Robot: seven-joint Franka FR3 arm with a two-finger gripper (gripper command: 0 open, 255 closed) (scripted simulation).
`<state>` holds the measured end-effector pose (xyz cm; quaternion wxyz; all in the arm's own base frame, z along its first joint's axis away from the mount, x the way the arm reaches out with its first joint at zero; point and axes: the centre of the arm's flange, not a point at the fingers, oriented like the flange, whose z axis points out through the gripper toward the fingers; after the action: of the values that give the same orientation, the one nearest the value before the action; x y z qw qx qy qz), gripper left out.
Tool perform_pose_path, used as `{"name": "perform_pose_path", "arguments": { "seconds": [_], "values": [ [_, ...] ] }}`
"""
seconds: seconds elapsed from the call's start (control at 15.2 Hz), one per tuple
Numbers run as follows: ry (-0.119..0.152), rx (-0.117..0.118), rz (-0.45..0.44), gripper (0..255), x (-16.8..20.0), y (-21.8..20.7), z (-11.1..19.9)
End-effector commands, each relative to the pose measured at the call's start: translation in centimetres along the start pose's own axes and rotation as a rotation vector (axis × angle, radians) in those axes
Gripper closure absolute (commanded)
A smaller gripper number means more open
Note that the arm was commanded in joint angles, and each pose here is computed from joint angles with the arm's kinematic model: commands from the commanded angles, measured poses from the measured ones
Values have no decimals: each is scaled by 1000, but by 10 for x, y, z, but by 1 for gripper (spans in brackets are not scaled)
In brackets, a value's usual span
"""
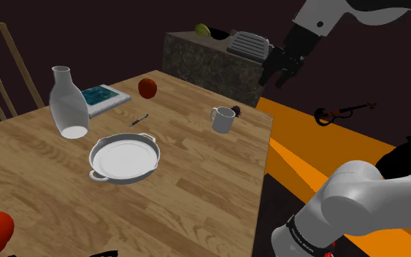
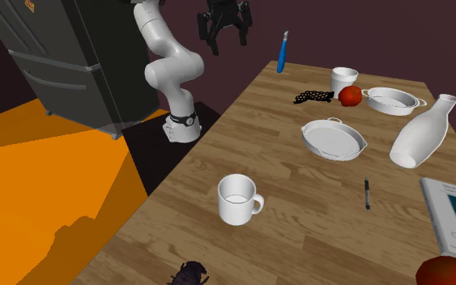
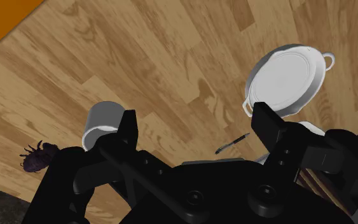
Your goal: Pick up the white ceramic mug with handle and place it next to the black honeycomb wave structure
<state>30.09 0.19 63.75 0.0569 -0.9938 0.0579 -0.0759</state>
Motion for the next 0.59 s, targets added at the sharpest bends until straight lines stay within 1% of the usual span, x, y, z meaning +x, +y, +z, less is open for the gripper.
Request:
{"name": "perform_pose_path", "arguments": {
  "seconds": [0.0, 0.53],
  "values": [
    [0, 0, 0, 0, 0, 0, 0],
    [-24, -29, 1, 0, 62, 49, 70]
  ]
}}
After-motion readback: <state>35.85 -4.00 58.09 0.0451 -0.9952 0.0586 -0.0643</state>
